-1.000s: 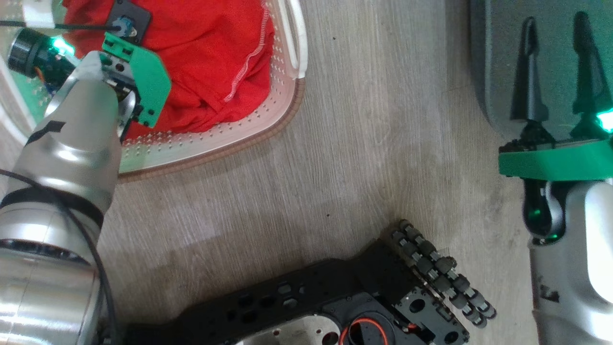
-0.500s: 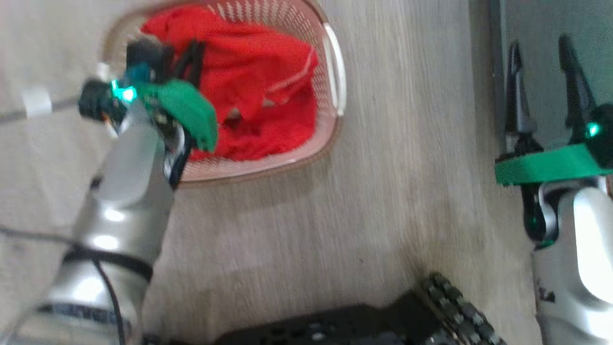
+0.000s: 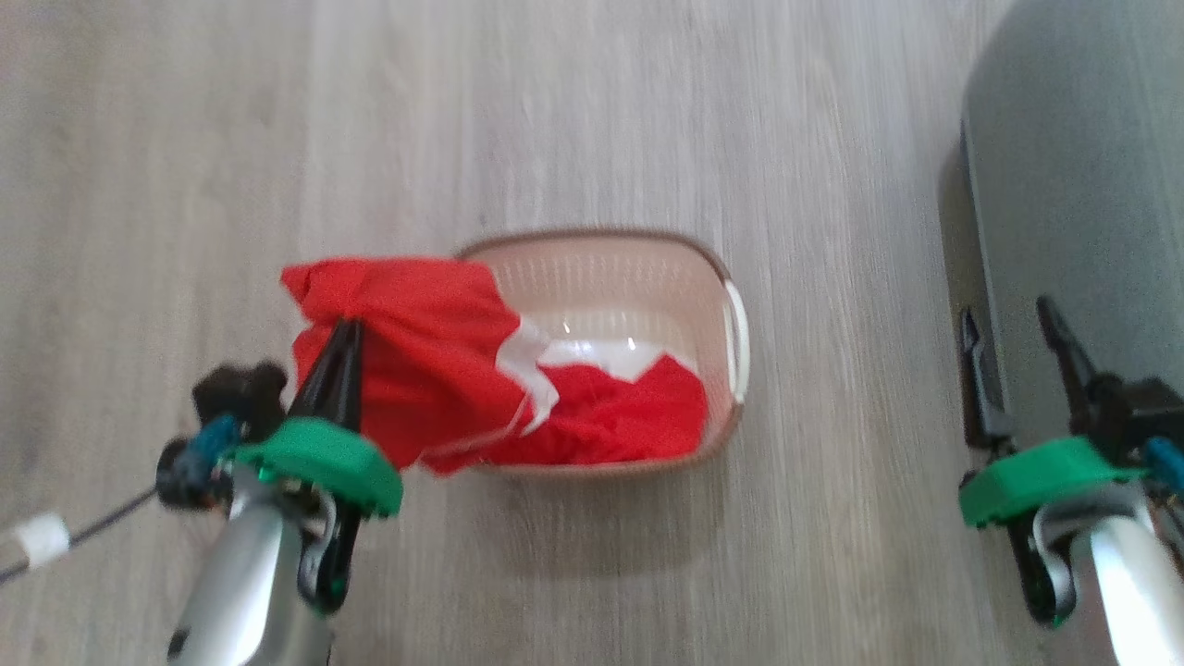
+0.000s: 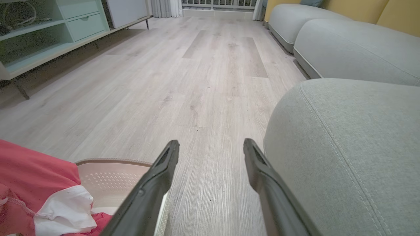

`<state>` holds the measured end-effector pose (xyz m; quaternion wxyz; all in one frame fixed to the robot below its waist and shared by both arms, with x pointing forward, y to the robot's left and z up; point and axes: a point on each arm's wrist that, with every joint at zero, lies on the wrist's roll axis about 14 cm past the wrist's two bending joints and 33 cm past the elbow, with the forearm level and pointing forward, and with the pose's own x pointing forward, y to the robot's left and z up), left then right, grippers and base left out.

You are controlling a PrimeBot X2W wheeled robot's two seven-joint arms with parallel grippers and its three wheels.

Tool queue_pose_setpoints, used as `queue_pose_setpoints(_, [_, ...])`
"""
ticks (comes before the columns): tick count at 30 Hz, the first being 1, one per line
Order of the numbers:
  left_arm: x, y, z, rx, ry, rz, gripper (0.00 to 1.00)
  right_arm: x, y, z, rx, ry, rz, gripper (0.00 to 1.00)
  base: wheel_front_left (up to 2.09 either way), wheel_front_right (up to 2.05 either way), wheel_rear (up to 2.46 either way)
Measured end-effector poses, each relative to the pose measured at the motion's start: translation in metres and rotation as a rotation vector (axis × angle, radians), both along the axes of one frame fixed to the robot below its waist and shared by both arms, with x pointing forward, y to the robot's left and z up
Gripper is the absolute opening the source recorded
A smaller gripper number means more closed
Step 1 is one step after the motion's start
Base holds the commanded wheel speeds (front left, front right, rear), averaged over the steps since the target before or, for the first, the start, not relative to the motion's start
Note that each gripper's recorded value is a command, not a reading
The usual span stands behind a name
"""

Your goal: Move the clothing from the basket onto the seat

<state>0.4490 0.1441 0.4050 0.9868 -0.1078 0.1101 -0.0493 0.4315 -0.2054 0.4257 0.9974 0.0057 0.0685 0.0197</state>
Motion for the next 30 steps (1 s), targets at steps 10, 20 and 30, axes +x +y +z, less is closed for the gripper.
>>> queue_pose_setpoints(10, [-0.066, 0.054, 0.056, -0.008, -0.134, 0.163, 0.00, -0.035, 0.032, 0.029, -0.002, -0.052, 0.109, 1.00, 0.00, 0.00, 0.00])
queue_pose_setpoints(20, [-0.082, 0.057, 0.085, -0.006, -0.221, 0.172, 0.00, -0.051, 0.049, 0.046, -0.018, -0.093, 0.173, 1.00, 0.00, 0.00, 0.00])
queue_pose_setpoints(30, [-0.081, 0.053, 0.087, -0.005, -0.227, 0.158, 0.00, -0.054, 0.054, 0.044, -0.022, -0.088, 0.192, 1.00, 0.00, 0.00, 0.00])
